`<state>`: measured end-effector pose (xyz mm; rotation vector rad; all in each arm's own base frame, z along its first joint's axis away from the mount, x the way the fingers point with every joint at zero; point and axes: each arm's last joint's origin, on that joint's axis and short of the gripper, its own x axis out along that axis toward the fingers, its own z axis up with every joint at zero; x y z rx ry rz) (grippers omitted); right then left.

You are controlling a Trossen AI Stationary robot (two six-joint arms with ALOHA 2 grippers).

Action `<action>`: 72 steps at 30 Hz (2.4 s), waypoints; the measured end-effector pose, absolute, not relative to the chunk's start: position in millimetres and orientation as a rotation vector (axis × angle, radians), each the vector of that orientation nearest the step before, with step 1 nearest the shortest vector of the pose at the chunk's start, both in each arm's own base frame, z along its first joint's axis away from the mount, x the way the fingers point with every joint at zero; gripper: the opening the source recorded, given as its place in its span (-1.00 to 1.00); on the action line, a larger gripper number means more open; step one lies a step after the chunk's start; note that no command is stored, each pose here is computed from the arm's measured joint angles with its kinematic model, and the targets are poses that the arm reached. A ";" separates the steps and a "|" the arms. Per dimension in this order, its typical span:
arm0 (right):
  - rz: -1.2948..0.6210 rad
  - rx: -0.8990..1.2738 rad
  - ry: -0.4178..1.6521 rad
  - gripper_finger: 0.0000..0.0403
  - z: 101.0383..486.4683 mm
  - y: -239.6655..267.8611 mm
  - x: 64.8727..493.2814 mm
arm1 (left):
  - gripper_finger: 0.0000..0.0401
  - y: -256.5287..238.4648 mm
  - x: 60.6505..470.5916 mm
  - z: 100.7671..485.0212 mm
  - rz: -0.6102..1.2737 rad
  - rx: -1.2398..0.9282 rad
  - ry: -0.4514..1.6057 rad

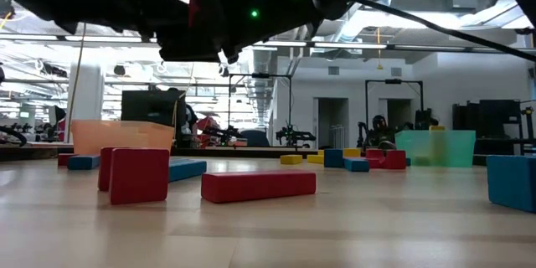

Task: Sort blocks
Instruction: Put the red wooden block into the orange bin

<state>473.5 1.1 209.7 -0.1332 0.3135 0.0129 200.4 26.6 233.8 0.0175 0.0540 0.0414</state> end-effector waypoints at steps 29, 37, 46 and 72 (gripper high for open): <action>-0.028 -0.094 0.311 -0.72 209.8 -20.4 473.4 | 0.12 17.1 201.2 250.9 0.056 0.040 0.176; -0.024 -0.086 0.342 -0.72 206.9 -19.8 472.4 | 0.04 18.3 204.2 251.8 0.095 0.058 0.153; -0.020 -0.087 0.326 -0.72 208.4 -19.6 472.9 | -0.17 14.0 206.1 250.0 0.071 0.070 0.162; -0.018 -0.066 0.348 -0.68 206.2 -19.1 472.2 | -0.74 11.3 207.6 248.7 0.057 0.137 0.169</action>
